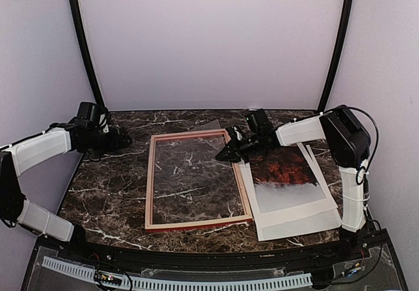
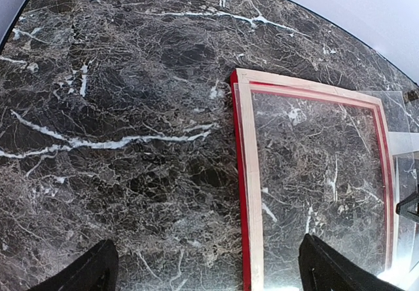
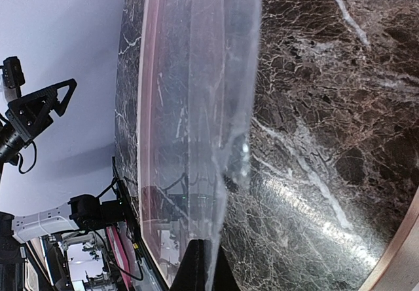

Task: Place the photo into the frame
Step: Place the glass panel at the frame body.

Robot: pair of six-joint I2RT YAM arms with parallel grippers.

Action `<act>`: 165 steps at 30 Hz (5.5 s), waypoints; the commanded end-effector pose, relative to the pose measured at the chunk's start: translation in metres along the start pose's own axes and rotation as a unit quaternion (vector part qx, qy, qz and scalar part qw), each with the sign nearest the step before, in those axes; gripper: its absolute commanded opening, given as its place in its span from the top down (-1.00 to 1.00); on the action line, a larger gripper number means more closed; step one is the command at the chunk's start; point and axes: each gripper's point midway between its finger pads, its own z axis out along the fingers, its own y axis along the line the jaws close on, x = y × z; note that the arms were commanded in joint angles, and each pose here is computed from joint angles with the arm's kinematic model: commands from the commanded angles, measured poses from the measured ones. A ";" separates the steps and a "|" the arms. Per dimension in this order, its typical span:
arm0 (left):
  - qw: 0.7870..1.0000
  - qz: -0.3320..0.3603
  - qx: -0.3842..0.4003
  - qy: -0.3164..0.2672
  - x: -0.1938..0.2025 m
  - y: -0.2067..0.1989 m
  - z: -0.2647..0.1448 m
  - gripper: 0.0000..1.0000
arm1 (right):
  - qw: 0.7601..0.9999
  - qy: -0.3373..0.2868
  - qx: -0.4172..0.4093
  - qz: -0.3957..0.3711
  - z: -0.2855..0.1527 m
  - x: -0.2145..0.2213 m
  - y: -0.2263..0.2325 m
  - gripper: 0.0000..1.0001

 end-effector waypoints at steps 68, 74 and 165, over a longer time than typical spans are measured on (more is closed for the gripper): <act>1.000 0.018 0.019 0.009 0.005 -0.014 0.003 -0.98 | 0.999 -0.034 0.018 -0.014 -0.016 -0.012 -0.005 1.00; 1.000 0.018 0.020 0.008 0.005 -0.015 0.002 -0.98 | 0.999 -0.028 0.025 -0.009 -0.017 -0.009 -0.007 1.00; 0.999 0.040 -0.010 0.010 0.040 -0.041 0.044 -0.98 | 0.997 0.032 -0.021 0.063 0.003 0.021 0.005 1.00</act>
